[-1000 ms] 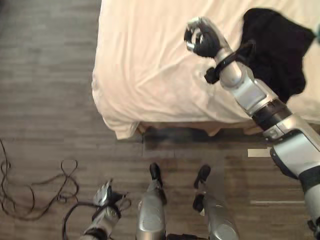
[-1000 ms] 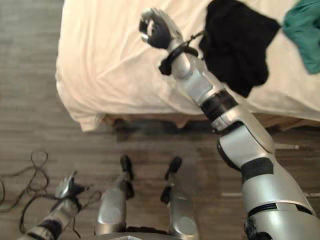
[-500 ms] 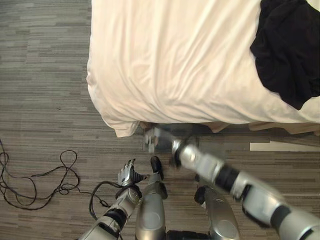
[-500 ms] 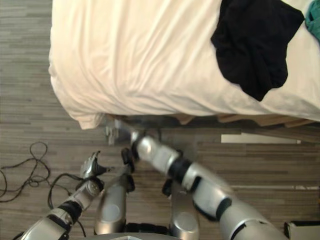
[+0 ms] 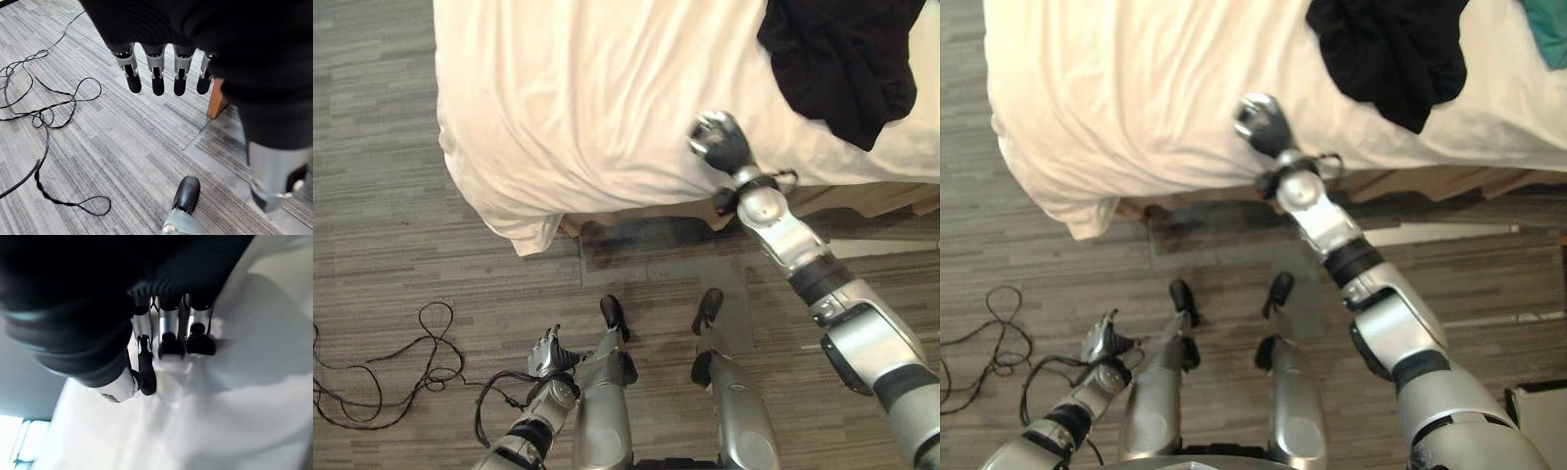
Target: Tidy up the quilt and then pick up the clothes from the bed and put them into the laundry hamper.
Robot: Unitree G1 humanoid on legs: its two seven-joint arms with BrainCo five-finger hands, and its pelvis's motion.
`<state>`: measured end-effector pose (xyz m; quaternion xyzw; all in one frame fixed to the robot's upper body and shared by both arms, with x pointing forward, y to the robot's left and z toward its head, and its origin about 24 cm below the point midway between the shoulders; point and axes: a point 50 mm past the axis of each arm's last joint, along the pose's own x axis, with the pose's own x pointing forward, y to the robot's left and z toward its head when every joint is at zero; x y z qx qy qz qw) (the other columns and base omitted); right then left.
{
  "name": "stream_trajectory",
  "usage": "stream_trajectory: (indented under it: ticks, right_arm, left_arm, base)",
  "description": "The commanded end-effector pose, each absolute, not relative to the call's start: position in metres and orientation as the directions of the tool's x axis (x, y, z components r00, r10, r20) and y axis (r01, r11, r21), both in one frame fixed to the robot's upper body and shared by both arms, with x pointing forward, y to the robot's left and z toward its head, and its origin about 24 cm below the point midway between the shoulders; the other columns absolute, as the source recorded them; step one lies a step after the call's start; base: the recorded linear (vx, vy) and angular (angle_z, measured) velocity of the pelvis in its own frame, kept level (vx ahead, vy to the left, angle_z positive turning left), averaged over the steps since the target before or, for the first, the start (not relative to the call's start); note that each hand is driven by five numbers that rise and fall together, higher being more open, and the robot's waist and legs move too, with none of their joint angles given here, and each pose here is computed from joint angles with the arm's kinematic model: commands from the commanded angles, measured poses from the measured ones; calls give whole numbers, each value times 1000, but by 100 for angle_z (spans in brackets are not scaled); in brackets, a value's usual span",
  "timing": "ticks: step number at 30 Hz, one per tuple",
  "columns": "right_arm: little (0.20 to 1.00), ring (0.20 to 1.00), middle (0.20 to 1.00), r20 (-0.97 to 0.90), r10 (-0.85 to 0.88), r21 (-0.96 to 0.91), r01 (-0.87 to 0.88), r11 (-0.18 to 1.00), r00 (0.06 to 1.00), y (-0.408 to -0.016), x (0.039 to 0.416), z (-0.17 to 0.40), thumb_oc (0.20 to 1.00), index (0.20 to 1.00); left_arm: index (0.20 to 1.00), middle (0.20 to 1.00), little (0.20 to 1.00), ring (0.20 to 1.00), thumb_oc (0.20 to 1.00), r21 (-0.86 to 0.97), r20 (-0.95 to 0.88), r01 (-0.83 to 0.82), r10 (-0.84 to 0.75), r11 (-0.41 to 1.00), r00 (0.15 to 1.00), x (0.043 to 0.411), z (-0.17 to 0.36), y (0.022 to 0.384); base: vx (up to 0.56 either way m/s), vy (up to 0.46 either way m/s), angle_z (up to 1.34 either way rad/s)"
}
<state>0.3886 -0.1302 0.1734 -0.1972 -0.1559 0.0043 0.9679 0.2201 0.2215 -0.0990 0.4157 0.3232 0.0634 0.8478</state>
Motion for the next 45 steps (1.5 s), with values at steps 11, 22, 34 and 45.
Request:
stream_trajectory:
  ticks: [11,22,34,45]
  right_arm:
    - [376,376,376,-644,-396,-375,180,909,655,-247,188,-107,376,376]
    - [1000,1000,1000,-836,-383,-465,-136,875,393,-251,114,-150,1000,1000]
    - [1000,1000,1000,-805,-345,-519,-293,803,482,-237,135,-147,1000,1000]
    - [1000,1000,1000,-792,-380,-500,-150,853,478,-236,135,-145,1000,1000]
  left_arm:
    - [1000,1000,1000,1000,1000,754,-563,263,385,602,732,202,-107,240]
    - [1000,1000,1000,1000,1000,689,-692,464,315,557,649,172,-127,243]
    - [1000,1000,1000,1000,1000,645,-711,402,319,649,626,158,-137,227]
    - [1000,1000,1000,1000,1000,693,-699,525,281,495,658,169,-131,232]
  base:
    - [104,102,-14]
    - [219,-119,-140]
    - [358,147,-249]
    - [476,178,-21]
